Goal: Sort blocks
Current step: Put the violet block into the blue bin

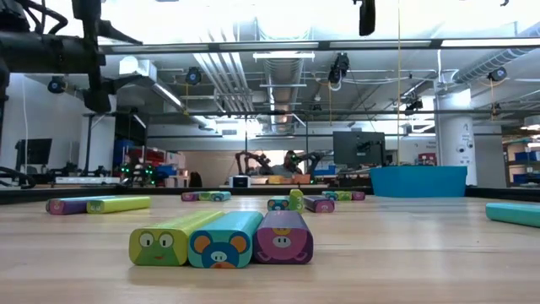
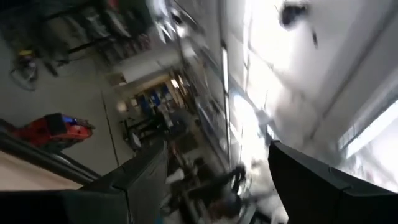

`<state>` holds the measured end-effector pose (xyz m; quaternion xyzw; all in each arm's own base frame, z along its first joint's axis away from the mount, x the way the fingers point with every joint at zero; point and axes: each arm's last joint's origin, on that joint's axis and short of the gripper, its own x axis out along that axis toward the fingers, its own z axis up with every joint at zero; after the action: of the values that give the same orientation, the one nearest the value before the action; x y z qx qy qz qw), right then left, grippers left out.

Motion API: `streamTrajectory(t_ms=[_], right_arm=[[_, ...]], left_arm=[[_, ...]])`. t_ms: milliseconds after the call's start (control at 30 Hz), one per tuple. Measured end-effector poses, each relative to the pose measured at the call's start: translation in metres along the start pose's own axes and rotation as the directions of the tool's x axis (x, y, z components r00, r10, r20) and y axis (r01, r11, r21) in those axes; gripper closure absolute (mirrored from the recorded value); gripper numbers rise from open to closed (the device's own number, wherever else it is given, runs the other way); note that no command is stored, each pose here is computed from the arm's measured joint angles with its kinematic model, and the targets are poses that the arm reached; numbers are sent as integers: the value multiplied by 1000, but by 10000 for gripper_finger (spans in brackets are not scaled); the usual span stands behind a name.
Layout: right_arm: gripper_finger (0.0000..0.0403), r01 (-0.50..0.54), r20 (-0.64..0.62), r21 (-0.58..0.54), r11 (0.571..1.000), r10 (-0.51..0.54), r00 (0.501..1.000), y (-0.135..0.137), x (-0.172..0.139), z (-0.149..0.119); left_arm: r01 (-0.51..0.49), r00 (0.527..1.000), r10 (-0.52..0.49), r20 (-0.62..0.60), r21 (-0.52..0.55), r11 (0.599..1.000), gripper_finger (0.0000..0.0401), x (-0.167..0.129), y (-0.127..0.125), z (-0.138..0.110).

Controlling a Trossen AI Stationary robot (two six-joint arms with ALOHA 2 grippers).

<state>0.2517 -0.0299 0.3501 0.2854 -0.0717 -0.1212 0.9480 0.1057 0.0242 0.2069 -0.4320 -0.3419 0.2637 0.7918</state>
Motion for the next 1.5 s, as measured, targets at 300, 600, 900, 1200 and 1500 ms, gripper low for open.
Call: streamTrajectory(t_ms=[300, 600, 900, 1200, 1500], right_arm=[[390, 74, -196, -285, 956, -134, 972, -8, -4, -11], [390, 125, -371, -366, 922, -268, 889, -5, -13, -4], [390, 108, -383, -446, 888, -299, 874, 5, -12, 17], [390, 319, -477, -301, 898, -432, 766, -13, 50, -1], [390, 575, -629, -197, 794, -552, 547, -33, 101, -35]], left_arm=[[124, 988, -129, -79, -66, 990, 147, 12, -28, 4], [167, 986, -164, -34, 141, 976, 147, 45, -94, 22], [95, 989, -71, -127, 192, 977, 147, 78, -146, 28], [-136, 923, 286, -258, 476, 869, 147, 99, -172, 29], [-186, 673, 679, -294, 821, 540, 147, 87, -165, 37]])
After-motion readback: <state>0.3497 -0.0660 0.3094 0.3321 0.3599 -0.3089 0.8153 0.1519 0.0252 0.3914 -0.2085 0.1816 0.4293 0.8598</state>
